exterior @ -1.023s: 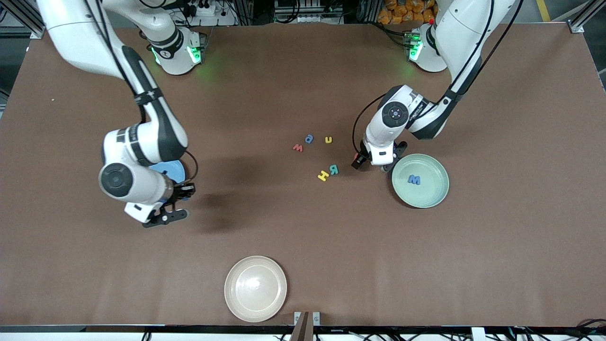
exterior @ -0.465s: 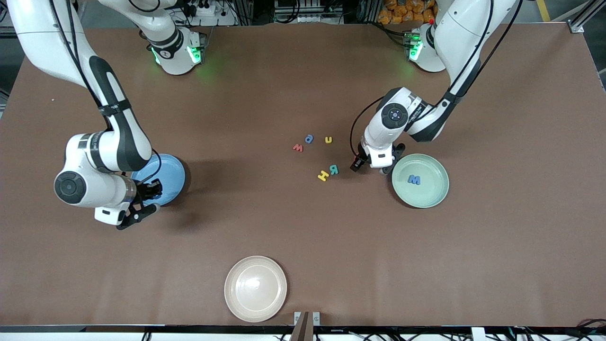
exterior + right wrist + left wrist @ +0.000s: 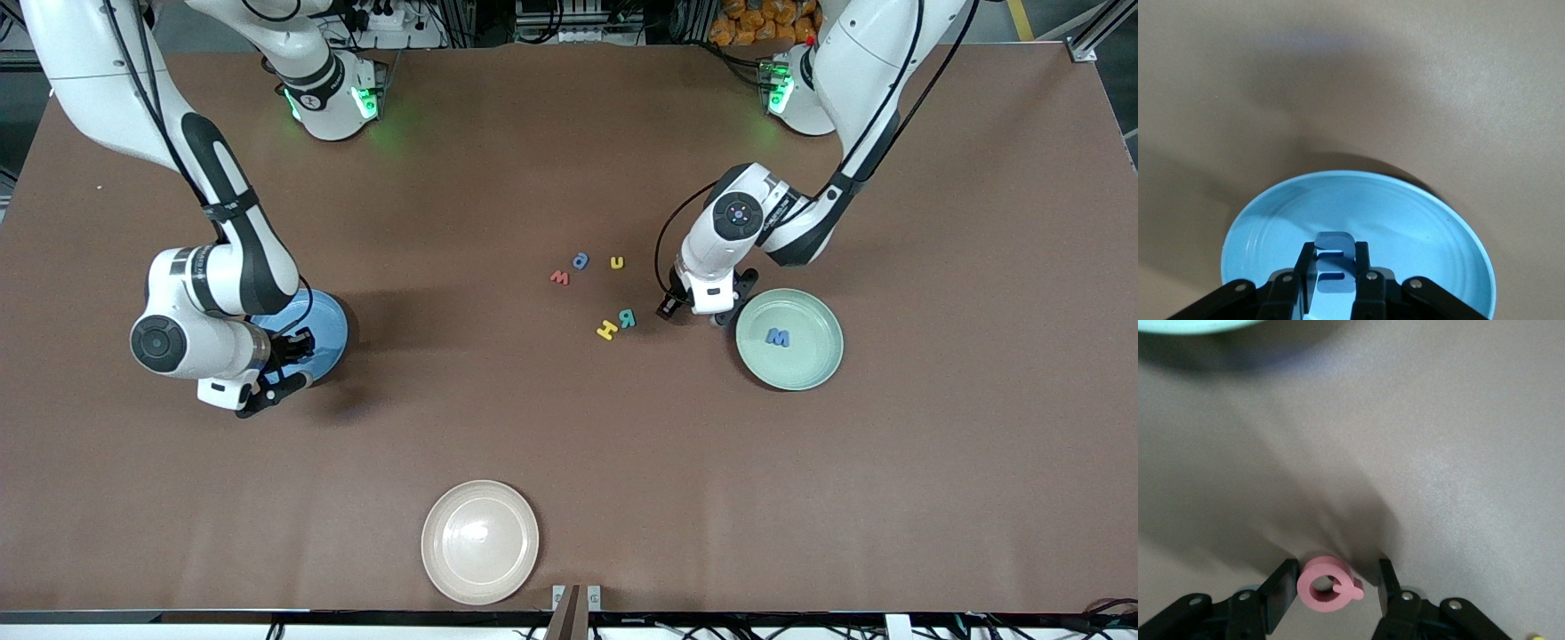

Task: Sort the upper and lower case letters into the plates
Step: 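Release the m while the left gripper places the pink Q on the green plate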

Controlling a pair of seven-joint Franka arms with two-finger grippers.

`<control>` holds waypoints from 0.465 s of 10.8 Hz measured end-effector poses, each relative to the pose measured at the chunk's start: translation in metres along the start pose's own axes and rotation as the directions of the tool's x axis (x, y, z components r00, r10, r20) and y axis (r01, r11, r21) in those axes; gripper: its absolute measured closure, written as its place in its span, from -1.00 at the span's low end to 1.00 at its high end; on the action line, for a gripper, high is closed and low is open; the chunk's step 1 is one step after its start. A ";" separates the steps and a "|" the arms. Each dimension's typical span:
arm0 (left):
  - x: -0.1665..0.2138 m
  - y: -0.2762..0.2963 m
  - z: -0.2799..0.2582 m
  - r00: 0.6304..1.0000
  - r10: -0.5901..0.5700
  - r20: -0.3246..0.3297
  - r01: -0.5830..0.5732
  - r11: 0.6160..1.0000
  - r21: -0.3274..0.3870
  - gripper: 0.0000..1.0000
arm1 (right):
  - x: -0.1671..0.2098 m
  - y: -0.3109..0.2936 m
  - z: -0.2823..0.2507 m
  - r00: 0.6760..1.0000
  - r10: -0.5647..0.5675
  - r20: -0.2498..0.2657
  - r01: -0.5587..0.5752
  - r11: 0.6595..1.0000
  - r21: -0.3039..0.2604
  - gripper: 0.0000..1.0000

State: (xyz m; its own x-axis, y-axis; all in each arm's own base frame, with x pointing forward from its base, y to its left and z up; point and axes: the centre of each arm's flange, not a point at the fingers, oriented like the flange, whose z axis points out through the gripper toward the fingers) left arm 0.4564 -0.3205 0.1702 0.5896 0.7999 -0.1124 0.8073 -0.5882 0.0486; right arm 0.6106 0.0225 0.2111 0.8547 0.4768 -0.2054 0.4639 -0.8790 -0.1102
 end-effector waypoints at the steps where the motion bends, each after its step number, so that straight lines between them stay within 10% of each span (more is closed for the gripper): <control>1: -0.002 0.000 0.000 1.000 0.004 0.000 -0.004 1.000 0.000 -0.12 | -0.001 0.001 0.001 1.000 0.000 0.000 0.000 1.000 0.000 0.45; 5: -0.007 0.002 -0.002 1.000 0.010 -0.002 -0.010 1.000 -0.004 0.10 | -0.001 0.001 0.001 1.000 0.000 0.001 0.000 1.000 0.000 0.40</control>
State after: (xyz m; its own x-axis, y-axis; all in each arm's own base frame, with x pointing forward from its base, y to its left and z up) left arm 0.4537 -0.3267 0.1731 0.5977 0.7941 -0.1104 0.8013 -0.5958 0.0532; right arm 0.6095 0.0211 0.2099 0.8545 0.4766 -0.2067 0.4637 -0.8791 -0.1100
